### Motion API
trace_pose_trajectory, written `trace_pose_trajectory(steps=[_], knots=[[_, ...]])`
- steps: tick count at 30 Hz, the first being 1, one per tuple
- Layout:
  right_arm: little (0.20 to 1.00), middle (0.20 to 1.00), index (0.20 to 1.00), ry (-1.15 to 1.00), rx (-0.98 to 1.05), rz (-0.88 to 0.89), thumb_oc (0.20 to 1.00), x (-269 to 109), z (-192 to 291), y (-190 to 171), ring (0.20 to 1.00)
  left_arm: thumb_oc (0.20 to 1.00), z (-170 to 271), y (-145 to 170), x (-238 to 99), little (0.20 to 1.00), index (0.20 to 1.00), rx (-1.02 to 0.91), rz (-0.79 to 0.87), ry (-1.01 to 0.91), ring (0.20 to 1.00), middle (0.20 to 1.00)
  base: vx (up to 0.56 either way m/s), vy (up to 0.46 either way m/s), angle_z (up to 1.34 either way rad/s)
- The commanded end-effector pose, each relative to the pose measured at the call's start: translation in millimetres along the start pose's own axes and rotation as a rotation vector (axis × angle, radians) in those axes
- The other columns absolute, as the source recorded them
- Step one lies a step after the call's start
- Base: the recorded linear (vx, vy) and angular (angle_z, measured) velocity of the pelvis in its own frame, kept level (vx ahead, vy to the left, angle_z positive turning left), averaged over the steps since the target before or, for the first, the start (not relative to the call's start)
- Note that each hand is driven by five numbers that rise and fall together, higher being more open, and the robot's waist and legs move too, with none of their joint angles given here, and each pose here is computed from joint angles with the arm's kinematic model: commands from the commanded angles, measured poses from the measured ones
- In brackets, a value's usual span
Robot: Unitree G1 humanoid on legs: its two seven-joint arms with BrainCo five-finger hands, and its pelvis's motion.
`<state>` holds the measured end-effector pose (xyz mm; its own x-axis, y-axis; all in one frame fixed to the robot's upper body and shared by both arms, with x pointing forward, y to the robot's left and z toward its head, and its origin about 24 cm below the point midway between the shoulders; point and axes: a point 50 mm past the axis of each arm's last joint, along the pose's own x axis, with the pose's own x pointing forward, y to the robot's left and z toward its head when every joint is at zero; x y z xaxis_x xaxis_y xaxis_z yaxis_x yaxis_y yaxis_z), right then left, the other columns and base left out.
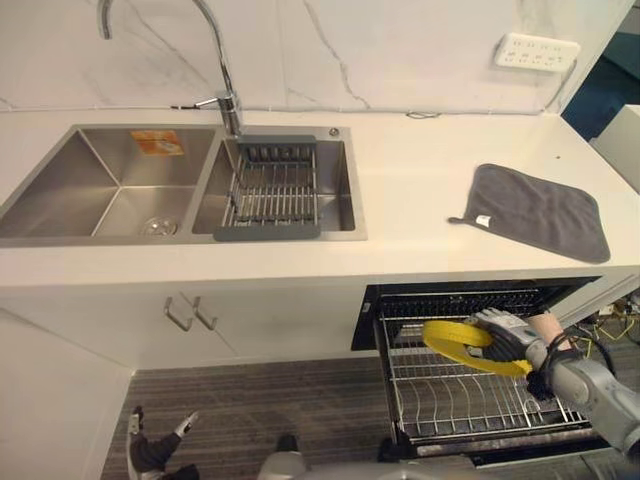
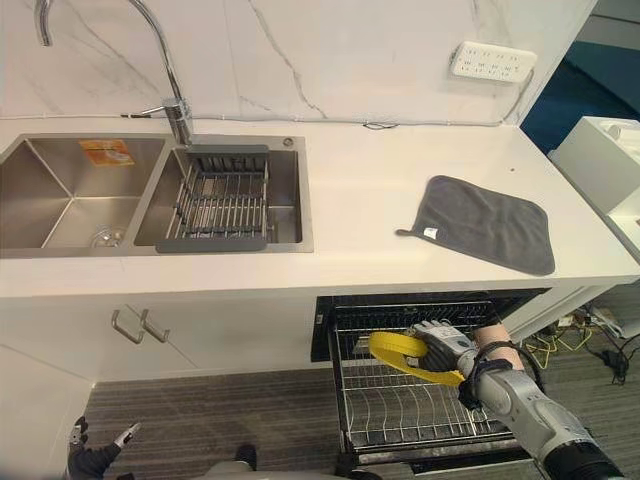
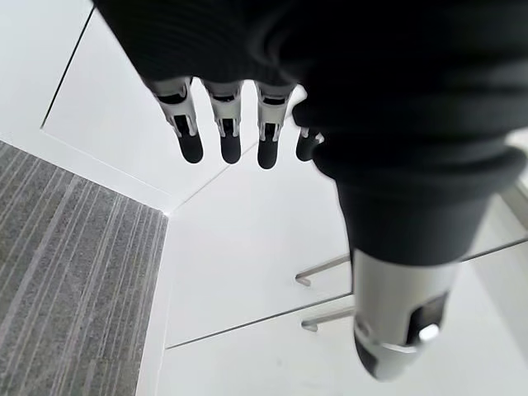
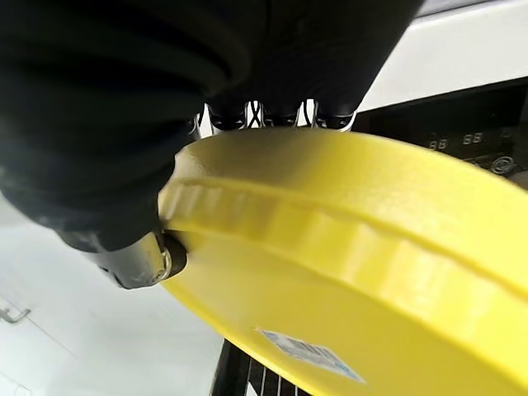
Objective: Place the dishes in the dishwasher.
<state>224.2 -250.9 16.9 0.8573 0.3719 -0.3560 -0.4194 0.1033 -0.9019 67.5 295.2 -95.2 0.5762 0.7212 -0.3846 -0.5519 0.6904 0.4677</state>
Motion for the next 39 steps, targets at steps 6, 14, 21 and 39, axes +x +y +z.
trace_pose_trajectory(steps=[6,14,21,39], knots=[[0.2,0.2,0.2,0.062,0.003,-0.156,0.2,34.6,-9.7,-16.5,0.2,1.0,35.0,-2.6,22.4,1.0,1.0,0.055,-0.032,-0.14,1.0,1.0,0.0,-0.018,0.11],[0.2,0.2,0.2,0.244,-0.095,-0.177,0.2,37.5,-43.3,-27.7,0.2,1.0,38.6,-4.7,25.2,1.0,1.0,0.042,-0.062,-0.134,1.0,1.0,-0.04,0.0,0.1],[0.2,0.2,0.2,0.277,-0.253,-0.15,0.2,30.7,-61.4,-47.3,0.2,1.0,48.4,-7.7,30.0,1.0,1.0,0.009,-0.073,-0.151,1.0,1.0,-0.03,0.021,0.08],[0.2,0.2,0.2,0.322,-0.385,0.058,0.2,37.7,-62.1,1.1,0.2,1.0,45.4,-1.9,27.5,1.0,1.0,0.061,-0.076,-0.164,1.0,1.0,0.03,-0.009,0.0]])
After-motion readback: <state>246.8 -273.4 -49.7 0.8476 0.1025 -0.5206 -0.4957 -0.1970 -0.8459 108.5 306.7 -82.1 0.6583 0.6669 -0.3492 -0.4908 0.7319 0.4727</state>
